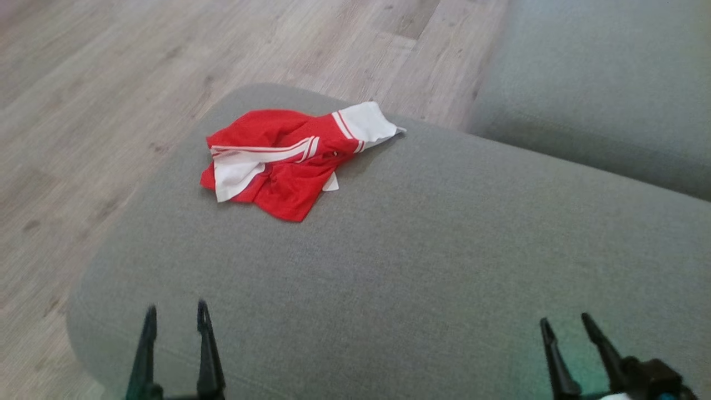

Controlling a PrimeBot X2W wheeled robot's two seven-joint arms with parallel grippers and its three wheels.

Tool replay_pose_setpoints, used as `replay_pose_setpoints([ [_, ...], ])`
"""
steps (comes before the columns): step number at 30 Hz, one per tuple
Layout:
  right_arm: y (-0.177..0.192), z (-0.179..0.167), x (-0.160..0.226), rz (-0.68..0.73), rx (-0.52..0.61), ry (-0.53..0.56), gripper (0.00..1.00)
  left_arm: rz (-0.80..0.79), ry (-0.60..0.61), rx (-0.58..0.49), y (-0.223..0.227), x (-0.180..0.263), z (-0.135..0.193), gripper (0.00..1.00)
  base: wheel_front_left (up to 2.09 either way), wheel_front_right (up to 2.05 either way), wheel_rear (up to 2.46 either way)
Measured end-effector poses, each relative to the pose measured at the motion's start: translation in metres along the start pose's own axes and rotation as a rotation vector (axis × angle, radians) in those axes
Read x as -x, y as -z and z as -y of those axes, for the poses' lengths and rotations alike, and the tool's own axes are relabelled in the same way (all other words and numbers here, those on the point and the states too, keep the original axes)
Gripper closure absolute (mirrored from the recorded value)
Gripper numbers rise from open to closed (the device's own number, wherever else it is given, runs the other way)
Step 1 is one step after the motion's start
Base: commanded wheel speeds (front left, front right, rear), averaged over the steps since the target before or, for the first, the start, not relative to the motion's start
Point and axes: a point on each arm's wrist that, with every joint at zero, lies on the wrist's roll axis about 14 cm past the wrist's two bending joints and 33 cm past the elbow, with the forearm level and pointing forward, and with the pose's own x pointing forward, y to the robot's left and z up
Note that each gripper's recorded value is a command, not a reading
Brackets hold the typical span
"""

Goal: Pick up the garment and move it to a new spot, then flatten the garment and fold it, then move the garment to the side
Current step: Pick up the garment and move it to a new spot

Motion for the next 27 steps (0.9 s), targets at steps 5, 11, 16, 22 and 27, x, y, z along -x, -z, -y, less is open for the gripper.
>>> replay_pose_setpoints([
  [5,-0.006,0.024,-0.019,0.007,0.067,-0.017,0.0,0.135,-0.002,-0.041,-0.045,-0.042,0.004,0.0,0.0,0.0,0.0],
  [11,-0.013,0.062,-0.053,0.025,0.125,-0.016,0.0,0.31,0.036,-0.101,-0.102,-0.111,0.028,0.0,0.0,0.0,0.0],
  [16,0.0,0.099,-0.077,0.002,0.162,-0.013,0.0,0.208,0.105,-0.154,-0.078,-0.186,0.053,0.0,0.0,0.0,0.0],
  [22,0.019,0.139,-0.099,-0.026,0.193,-0.009,0.0,-0.187,0.125,-0.196,0.005,-0.281,0.082,0.0,0.0,0.0,0.0],
  [27,0.027,0.155,-0.103,-0.036,0.195,-0.001,0.0,-0.522,0.091,-0.183,0.088,-0.287,0.08,0.0,0.0,0.0,0.0],
])
